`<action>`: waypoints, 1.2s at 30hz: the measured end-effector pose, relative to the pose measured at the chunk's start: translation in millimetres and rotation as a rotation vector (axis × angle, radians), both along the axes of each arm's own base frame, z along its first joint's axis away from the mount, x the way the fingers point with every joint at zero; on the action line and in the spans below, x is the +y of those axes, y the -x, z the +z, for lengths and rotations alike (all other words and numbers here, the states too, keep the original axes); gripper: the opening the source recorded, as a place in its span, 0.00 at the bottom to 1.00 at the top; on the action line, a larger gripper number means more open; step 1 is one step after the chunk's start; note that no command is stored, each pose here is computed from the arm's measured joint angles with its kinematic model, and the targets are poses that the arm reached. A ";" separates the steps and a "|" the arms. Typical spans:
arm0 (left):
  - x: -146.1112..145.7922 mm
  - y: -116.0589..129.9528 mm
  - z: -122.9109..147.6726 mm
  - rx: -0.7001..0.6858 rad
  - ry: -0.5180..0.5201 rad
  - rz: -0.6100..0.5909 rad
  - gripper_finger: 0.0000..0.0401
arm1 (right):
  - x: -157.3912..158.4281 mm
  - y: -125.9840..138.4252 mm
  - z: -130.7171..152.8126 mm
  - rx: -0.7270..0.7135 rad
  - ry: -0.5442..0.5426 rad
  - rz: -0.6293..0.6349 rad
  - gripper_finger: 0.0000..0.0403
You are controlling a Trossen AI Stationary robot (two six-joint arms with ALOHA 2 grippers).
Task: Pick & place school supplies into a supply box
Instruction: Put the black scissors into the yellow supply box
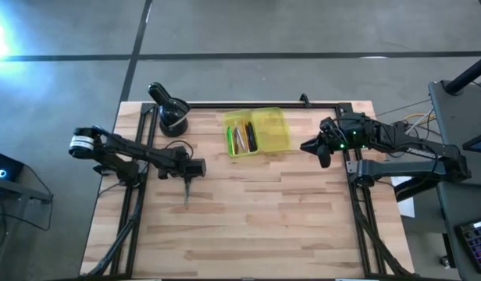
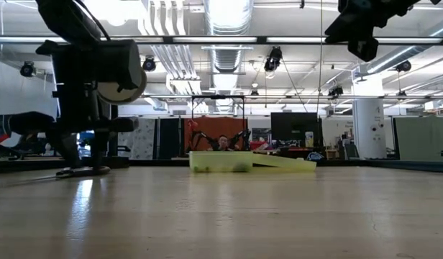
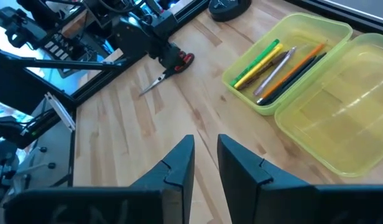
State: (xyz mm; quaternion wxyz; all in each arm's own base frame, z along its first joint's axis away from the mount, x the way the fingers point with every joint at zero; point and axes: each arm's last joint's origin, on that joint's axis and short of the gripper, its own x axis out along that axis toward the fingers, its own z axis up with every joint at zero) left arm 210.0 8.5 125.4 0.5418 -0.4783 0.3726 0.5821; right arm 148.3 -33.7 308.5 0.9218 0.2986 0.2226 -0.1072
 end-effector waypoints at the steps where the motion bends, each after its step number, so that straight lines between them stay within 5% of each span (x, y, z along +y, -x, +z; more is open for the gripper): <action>1: -0.1 0.0 -0.9 0.014 0.004 -0.001 0.32 | 0.1 0.3 0.1 -0.001 0.000 0.000 0.16; 6: -0.5 -0.7 -0.8 0.042 0.018 -0.037 0.15 | 0.4 1.6 -1.4 0.018 -0.006 -0.001 0.16; 20: -0.2 -8.1 28.0 -0.107 0.016 -0.050 0.15 | -0.7 2.0 -2.0 0.029 0.014 -0.035 0.16; 36: 3.7 -38.4 96.6 -0.323 -0.153 -0.104 0.15 | -1.1 2.1 -2.1 0.031 0.021 -0.046 0.15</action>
